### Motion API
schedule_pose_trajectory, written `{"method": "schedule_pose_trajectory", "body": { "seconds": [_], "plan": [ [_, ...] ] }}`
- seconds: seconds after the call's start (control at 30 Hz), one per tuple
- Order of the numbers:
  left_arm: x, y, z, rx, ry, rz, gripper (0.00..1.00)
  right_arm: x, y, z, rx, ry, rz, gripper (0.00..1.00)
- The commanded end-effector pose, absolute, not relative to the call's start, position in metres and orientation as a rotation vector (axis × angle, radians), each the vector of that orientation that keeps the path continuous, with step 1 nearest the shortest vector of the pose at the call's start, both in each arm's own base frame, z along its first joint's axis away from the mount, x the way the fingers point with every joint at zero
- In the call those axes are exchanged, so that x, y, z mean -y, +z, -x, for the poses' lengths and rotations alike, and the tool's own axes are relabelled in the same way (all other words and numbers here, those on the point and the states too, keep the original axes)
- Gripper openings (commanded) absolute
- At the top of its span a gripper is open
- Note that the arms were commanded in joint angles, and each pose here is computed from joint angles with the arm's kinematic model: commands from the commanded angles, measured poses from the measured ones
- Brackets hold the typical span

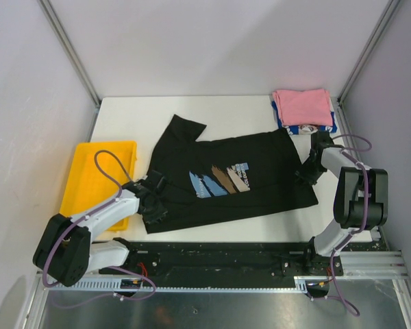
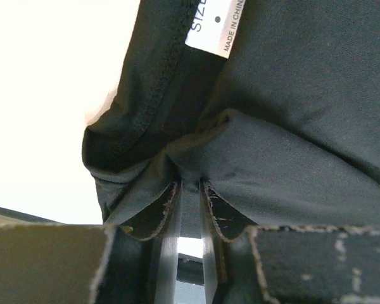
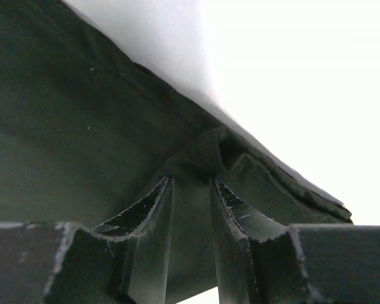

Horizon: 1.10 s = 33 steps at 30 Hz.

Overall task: Fold and stack the t-shirts
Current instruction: Fold the flattened tshirt in 1/3 of the way

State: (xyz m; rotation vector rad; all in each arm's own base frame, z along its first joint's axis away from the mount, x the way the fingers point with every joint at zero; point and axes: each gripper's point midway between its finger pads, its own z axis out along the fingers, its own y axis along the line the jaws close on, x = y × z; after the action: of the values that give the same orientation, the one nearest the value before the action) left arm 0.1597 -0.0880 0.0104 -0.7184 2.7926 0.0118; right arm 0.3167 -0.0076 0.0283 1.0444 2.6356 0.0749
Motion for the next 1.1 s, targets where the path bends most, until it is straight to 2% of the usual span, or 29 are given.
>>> {"method": "schedule_pose_trajectory", "body": {
  "seconds": [0.0, 0.27, 0.67, 0.9, 1.07],
  "plan": [
    [0.073, -0.004, -0.151, -2.793, 0.115, 0.696, 0.23, 0.019, 0.024, -0.322, -2.652, 0.016, -1.015, 0.34],
    [0.073, -0.004, -0.149, -2.794, 0.104, 0.695, 0.24, 0.032, 0.019, -0.314, -2.677, -0.048, -1.020, 0.37],
    [0.078, 0.008, -0.153, -2.775, 0.039, 0.684, 0.30, 0.030, 0.066, -0.323, -2.561, 0.068, -0.981, 0.58],
    [0.112, 0.088, -0.202, -2.628, -0.217, 0.545, 0.46, 0.008, 0.115, -0.343, -2.427, 0.205, -0.867, 0.64],
    [0.119, 0.158, -0.269, -2.468, -0.191, 0.445, 0.56, -0.012, 0.141, -0.372, -2.318, 0.285, -0.758, 0.65]
  ]
}}
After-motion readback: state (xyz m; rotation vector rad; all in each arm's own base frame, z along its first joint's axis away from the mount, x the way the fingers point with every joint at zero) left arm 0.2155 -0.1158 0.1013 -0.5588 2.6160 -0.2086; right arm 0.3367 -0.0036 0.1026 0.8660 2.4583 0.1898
